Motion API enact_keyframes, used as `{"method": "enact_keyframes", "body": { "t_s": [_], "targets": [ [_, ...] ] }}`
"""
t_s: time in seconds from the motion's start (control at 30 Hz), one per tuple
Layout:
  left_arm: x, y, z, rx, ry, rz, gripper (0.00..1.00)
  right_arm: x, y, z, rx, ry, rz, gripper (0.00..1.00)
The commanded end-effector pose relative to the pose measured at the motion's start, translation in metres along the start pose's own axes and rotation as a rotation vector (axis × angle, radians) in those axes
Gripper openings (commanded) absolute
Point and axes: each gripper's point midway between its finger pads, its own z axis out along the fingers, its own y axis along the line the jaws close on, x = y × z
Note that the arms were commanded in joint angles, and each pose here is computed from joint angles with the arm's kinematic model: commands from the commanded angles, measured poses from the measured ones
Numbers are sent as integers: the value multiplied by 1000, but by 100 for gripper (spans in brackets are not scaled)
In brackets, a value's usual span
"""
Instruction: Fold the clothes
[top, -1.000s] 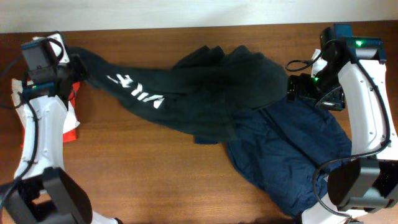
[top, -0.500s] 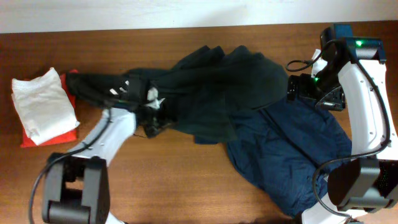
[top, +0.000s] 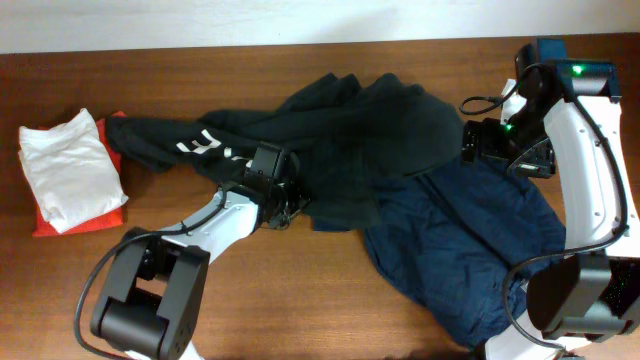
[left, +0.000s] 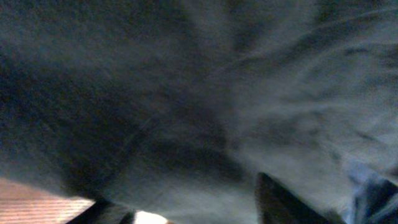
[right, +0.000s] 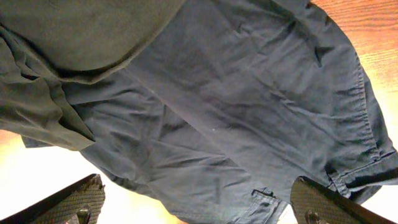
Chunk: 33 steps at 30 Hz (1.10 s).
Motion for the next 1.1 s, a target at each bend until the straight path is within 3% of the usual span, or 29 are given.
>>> {"method": "enact_keyframes", "body": {
  "t_s": [0.0, 0.03, 0.1, 0.2, 0.27, 0.33, 0.4, 0.43, 0.47, 0.53, 0.63, 0.7, 0.87, 0.97, 1.07],
  "targets": [
    [1, 15, 9, -48, -6, -18, 35, 0, -6, -3, 18, -13, 15, 99],
    [0, 15, 9, -50, -9, -18, 20, 0, -6, -3, 18, -13, 15, 99],
    [-6, 19, 8, -72, -39, -4, 1, 0, -6, -3, 18, -13, 15, 99],
    [-19, 41, -4, -127, -41, 38, 1, 0, -6, -3, 18, -13, 15, 99],
    [-41, 60, -42, -160, -63, 130, 1, 1, -3, -2, 7, -5, -6, 98],
    [-82, 80, -108, -161, -178, 136, 1, 10, 13, 9, -91, 40, -96, 63],
    [-127, 103, -188, -115, -382, 10, 1, 28, 46, 30, -251, 107, -225, 40],
    [-138, 112, -219, -82, -460, -33, 1, 41, 65, 52, -300, 138, -309, 20],
    [-140, 117, -234, -59, -491, -56, 1, 50, 76, 70, -302, 156, -350, 12],
    [-135, 120, -236, -61, -475, -72, 1, 69, 113, 113, -307, 139, -495, 5],
    [-126, 125, -231, -76, -436, -91, 1, 75, 170, 147, -336, -1, -675, 7],
    [-120, 128, -229, -87, -410, -104, 1, 64, 184, 160, -288, -89, -650, 8],
    [-103, 135, -223, -115, -342, -136, 1, 46, 182, 219, -254, -73, -625, 8],
    [-100, 138, -223, -127, -333, -143, 1, -7, 87, 240, 78, -138, -365, 8],
    [-96, 147, -223, -175, -326, -159, 1, -55, -36, 223, 163, -192, 34, 8]
  ]
}}
